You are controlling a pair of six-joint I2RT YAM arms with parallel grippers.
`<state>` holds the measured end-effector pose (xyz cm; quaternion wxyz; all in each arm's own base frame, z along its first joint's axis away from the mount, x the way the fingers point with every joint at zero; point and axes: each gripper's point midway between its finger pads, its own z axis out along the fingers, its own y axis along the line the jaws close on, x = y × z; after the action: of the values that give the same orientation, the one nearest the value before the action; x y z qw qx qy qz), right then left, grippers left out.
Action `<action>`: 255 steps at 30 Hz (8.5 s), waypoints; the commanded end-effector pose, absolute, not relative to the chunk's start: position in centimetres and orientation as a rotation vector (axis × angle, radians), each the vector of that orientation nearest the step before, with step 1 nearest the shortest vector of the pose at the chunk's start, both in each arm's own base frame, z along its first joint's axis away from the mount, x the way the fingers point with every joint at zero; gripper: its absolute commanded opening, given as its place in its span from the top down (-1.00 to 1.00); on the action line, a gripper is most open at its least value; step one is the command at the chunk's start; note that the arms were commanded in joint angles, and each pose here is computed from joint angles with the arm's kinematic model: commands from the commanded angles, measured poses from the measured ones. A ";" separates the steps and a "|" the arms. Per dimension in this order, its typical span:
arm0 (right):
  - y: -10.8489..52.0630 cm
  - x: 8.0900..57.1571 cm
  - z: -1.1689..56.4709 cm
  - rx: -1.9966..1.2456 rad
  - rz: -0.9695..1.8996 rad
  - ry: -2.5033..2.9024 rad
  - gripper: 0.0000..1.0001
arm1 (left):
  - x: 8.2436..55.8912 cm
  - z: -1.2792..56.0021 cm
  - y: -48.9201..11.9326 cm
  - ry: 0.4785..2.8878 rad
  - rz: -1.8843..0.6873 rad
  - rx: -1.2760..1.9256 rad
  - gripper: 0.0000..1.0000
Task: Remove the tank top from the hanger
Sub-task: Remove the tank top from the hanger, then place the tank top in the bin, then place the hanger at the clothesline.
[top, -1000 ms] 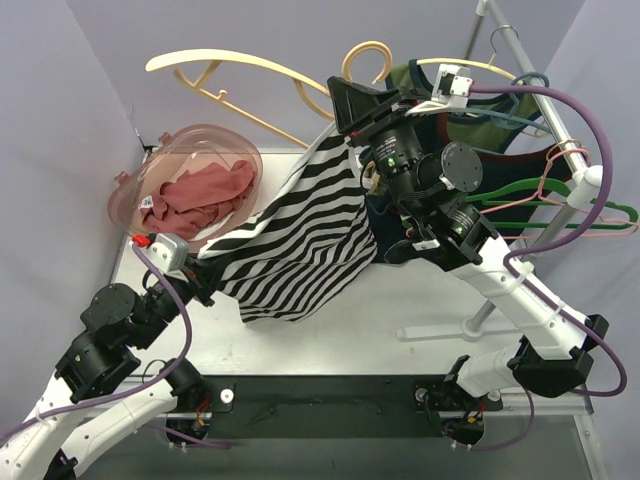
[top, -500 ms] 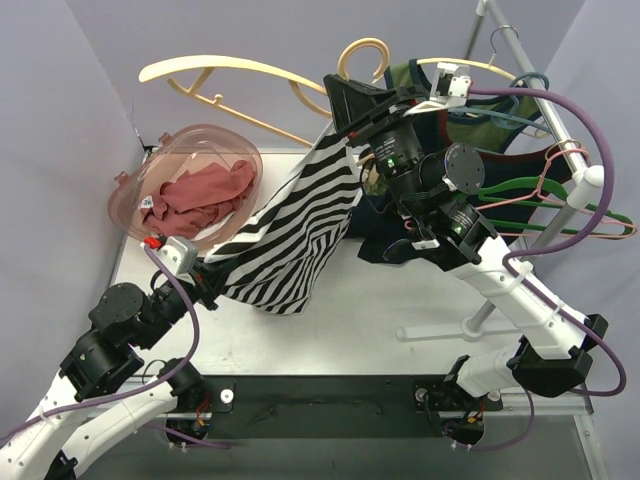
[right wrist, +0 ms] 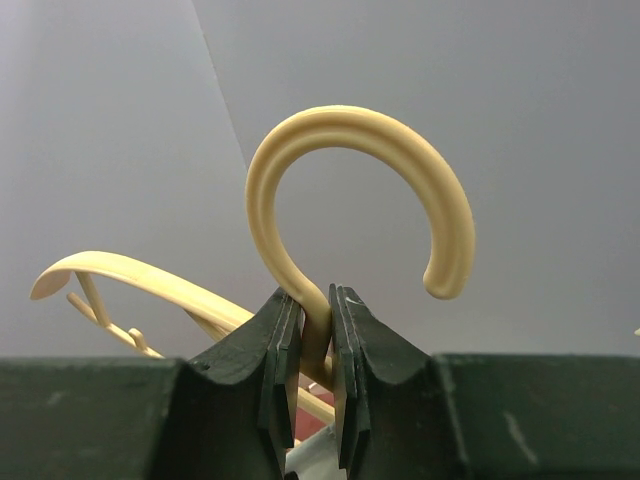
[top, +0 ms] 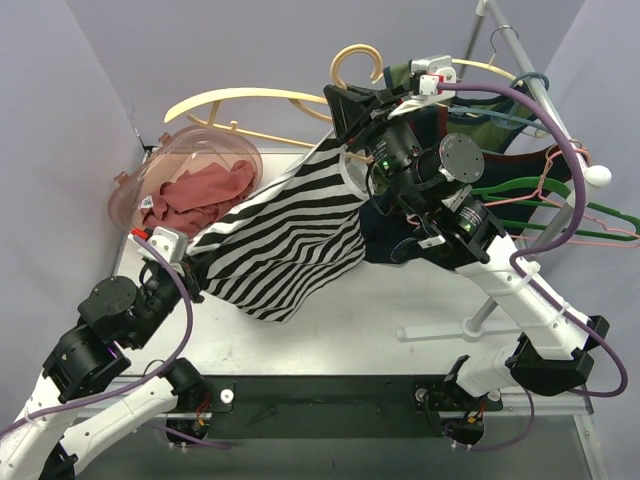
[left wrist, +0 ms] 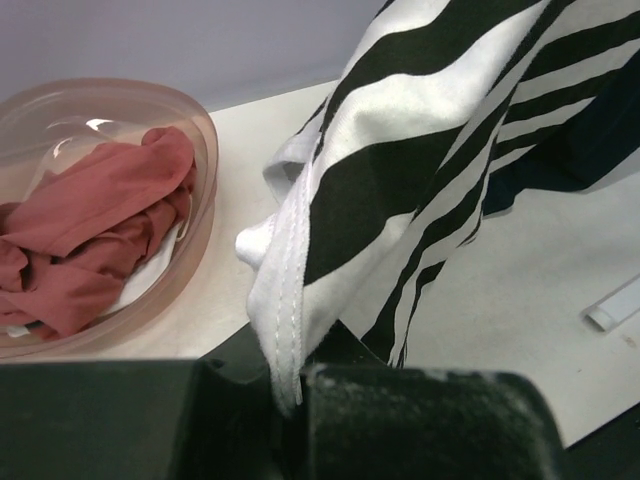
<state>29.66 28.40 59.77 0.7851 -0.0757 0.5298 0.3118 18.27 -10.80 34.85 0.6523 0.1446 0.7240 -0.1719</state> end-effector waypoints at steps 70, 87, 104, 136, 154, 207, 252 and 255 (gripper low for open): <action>23.4 7.2 47.7 -0.781 1.413 1.127 1.00 | 36.3 54.4 -3.1 1.330 0.019 -0.196 1.00; 23.9 7.0 48.1 -0.801 1.450 1.129 1.00 | 45.8 57.0 5.2 1.265 0.181 -0.292 1.00; 25.0 8.9 46.8 -0.746 1.440 1.188 1.00 | 53.7 26.3 -0.3 1.827 -0.347 -0.288 0.67; 26.7 17.2 37.5 -0.663 1.077 1.649 1.00 | 32.1 40.6 -12.2 1.634 -0.941 0.228 -0.86; 28.5 26.0 37.7 -0.590 0.724 1.698 1.00 | 19.3 35.7 -18.4 1.537 -1.277 0.705 -0.79; 22.9 12.2 27.2 -0.964 0.899 1.907 -0.88 | 23.5 42.2 -20.8 1.529 -0.776 0.806 1.00; 24.6 9.2 22.9 -1.118 0.991 1.972 -0.86 | 20.4 51.2 -19.0 1.365 -0.690 0.827 1.00; 24.5 9.1 23.1 -1.124 0.989 1.970 -0.86 | 22.5 51.4 -19.3 1.343 -0.638 0.824 1.00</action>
<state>9.42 23.83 21.13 0.3167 -0.4187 0.7717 0.3590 19.49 -19.00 49.05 0.6115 0.3665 0.6248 -0.3184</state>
